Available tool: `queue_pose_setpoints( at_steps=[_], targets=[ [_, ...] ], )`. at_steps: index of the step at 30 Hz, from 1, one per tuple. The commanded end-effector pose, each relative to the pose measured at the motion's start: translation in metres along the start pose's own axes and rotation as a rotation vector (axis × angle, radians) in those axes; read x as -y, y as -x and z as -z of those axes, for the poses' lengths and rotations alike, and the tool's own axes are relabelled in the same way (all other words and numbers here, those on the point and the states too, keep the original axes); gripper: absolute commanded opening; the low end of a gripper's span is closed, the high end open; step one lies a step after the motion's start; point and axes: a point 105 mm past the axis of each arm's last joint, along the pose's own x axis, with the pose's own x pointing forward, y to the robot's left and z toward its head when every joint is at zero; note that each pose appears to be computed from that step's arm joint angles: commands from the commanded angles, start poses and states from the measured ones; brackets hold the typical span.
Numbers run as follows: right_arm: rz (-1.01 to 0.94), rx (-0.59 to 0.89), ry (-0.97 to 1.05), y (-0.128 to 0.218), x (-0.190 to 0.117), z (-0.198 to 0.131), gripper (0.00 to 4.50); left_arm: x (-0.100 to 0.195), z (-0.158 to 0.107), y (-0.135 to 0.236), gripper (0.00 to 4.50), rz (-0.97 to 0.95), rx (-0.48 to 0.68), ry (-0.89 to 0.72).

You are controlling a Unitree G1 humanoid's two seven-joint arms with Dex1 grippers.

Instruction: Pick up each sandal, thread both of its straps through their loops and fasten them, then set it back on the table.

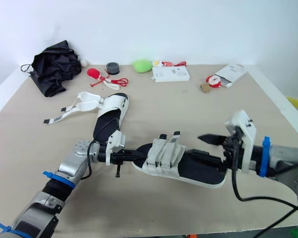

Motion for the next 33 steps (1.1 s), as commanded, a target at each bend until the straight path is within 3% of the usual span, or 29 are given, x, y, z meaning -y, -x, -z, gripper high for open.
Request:
queue_pose_setpoints(
  at_steps=[1,6,10,18,22,26,28,31,33],
  targets=[
    [-0.043,-0.055,0.064,0.002,-0.015,0.007,4.32,0.0,-0.032,0.007,0.0,0.011,0.069,0.009],
    [-0.063,-0.2,0.051,-0.011,-0.023,0.047,4.32,0.006,-0.058,0.026,0.0,0.033,0.098,0.03],
    [-0.074,-0.207,0.038,-0.021,-0.025,0.058,4.32,0.016,-0.065,0.042,0.0,0.06,0.07,0.019],
    [-0.167,-0.11,0.029,-0.053,-0.039,0.048,4.32,0.034,-0.054,0.078,0.0,0.039,-0.007,-0.001],
    [-0.132,-0.116,0.022,-0.064,-0.03,0.05,4.32,0.038,-0.047,0.086,0.0,0.009,-0.027,-0.006],
    [-0.076,-0.131,-0.014,-0.068,-0.016,0.061,3.36,0.041,-0.05,0.091,0.0,-0.023,0.013,-0.002],
    [-0.077,-0.143,-0.029,-0.07,-0.016,0.067,2.41,0.04,-0.051,0.094,0.0,-0.047,0.021,-0.007],
    [-0.09,-0.15,-0.045,-0.072,-0.018,0.072,1.69,0.039,-0.053,0.097,0.0,-0.079,0.043,-0.012],
    [-0.108,-0.139,-0.055,-0.073,-0.021,0.072,0.94,0.04,-0.056,0.098,0.0,-0.1,0.069,-0.007]
  ],
)
